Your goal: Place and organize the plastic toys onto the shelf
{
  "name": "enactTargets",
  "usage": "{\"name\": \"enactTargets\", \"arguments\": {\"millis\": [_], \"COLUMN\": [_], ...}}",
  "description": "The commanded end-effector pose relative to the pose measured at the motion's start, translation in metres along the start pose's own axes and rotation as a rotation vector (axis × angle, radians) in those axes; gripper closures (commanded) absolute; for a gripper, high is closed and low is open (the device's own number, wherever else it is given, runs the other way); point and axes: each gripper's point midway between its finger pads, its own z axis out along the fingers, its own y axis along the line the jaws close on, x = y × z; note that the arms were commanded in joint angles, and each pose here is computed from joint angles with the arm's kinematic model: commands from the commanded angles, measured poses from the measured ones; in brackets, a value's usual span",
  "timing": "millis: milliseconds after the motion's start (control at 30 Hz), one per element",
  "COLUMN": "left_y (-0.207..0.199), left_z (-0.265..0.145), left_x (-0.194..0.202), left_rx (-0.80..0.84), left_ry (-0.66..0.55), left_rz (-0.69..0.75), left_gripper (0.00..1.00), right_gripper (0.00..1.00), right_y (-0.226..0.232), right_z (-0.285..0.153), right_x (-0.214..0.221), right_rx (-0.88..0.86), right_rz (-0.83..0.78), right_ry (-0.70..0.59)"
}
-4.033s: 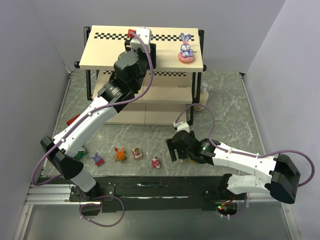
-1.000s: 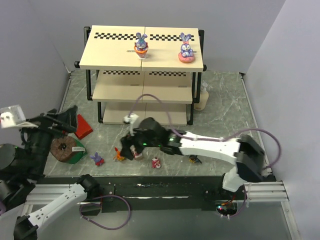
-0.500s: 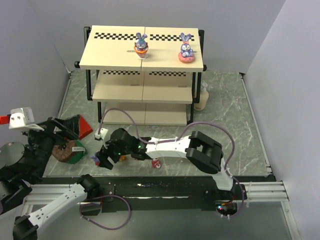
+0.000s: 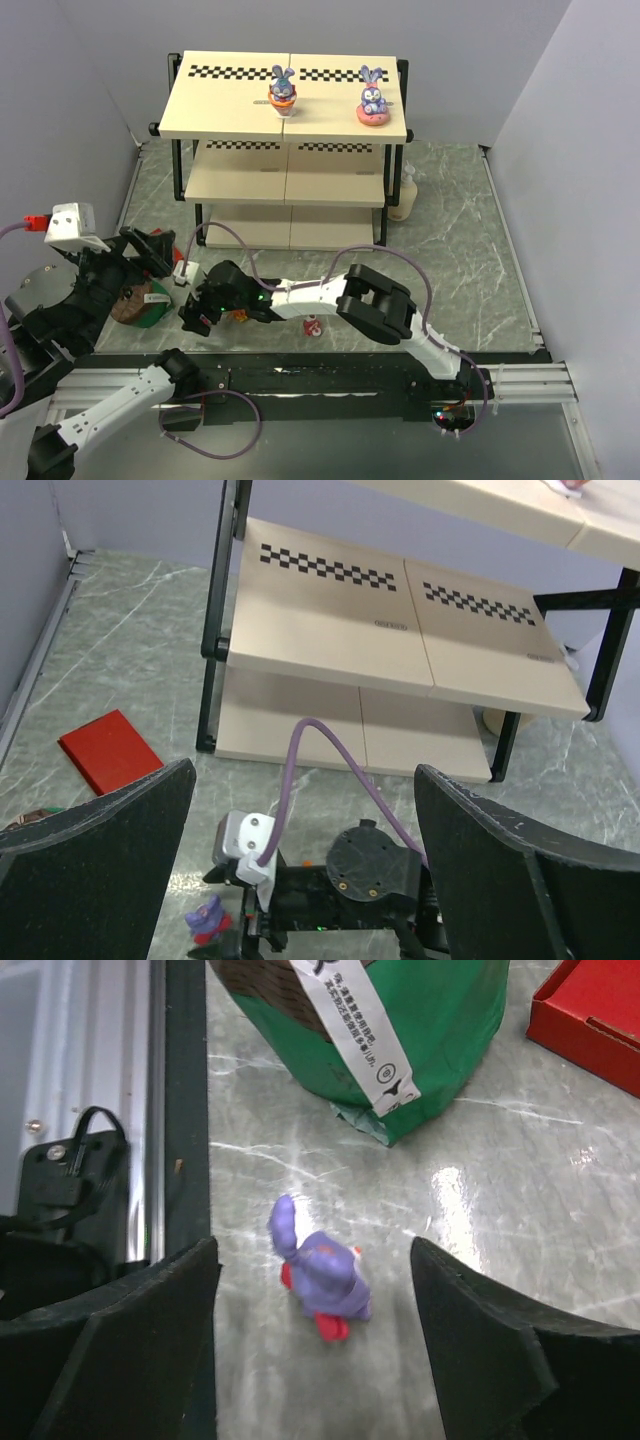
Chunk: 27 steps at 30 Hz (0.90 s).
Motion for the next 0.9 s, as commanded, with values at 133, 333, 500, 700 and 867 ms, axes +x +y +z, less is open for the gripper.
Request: {"name": "enactTargets", "arguments": {"millis": [133,333,500,700,867], "left_y": [-0.003,-0.006,-0.009,-0.015,-0.027], "left_z": [-0.002,0.003,0.005,0.007,0.015], "left_x": [0.0,0.005,0.003,0.003,0.01], "left_rx": [0.022,0.021,0.028,0.051,0.09], "left_ry": [0.009,0.022,0.015,0.002,0.012], "left_rz": [0.0,0.008,-0.001,-0.031,-0.059], "left_gripper": [0.04,0.04,0.04,0.04,0.04], "right_gripper": [0.6,1.0,1.0,1.0,1.0], "right_y": [-0.008,-0.019,-0.021,-0.022,-0.028], "right_z": [0.009,-0.003,-0.025,-0.073,-0.127], "right_x": [-0.031,-0.041,-0.068,-0.114,-0.134], "right_rx": [0.043,0.121,0.175,0.277,0.39], "right_rz": [-0.034,-0.036,-0.021,0.021,0.058], "right_ry": [-0.074,-0.103,-0.158,-0.218,-0.254]}}
